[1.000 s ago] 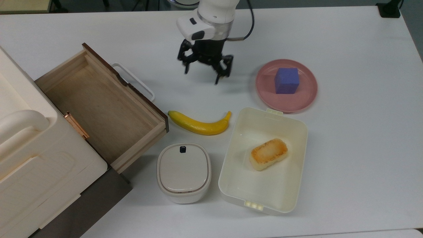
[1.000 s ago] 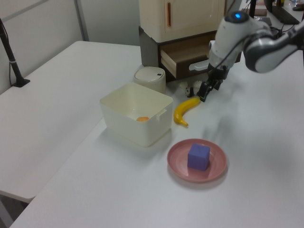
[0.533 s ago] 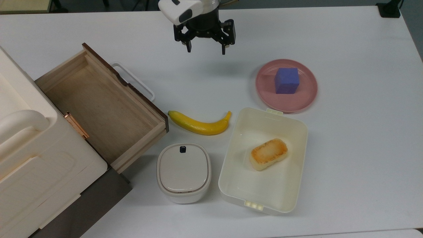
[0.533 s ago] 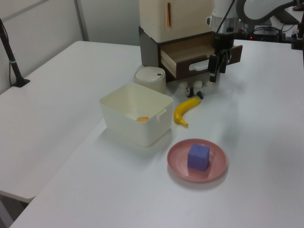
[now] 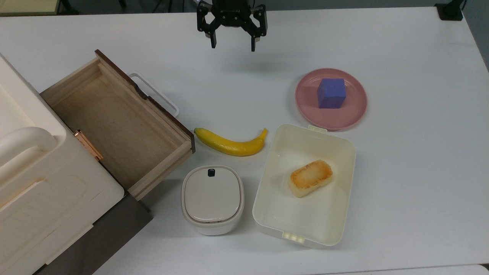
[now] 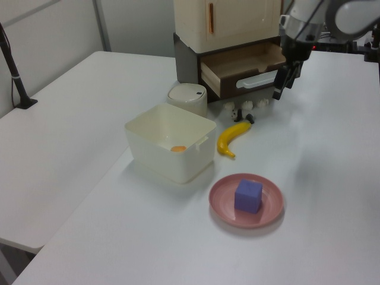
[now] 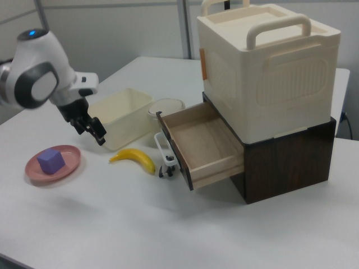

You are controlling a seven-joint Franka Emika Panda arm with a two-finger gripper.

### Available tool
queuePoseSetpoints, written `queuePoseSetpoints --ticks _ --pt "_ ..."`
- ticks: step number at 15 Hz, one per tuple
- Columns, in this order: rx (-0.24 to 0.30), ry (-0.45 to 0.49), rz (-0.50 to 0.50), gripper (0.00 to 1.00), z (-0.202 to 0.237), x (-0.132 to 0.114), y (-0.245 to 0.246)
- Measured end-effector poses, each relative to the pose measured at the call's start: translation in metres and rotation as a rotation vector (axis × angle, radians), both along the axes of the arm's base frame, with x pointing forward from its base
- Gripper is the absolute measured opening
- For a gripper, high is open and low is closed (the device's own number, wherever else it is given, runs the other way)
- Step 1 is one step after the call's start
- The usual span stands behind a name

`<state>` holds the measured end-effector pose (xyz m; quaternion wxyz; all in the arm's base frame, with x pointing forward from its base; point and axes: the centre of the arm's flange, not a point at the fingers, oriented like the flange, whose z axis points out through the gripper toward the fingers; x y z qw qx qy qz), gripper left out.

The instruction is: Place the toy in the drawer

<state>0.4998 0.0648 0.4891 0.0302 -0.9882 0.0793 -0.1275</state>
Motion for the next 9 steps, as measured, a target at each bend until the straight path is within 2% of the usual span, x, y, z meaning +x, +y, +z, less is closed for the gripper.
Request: queuePoseSetpoints --ticks 3,7,9 --pt "-0.003 -0.121 -0.013 1.0 -0.03 -0.012 -0.006" --pt "-0.007 -0.224 -0.018 1.0 -0.054 -0.016 -0.012" --pt "-0.036 -0.251 0.002 1.0 -0.07 -0.013 -0.018"
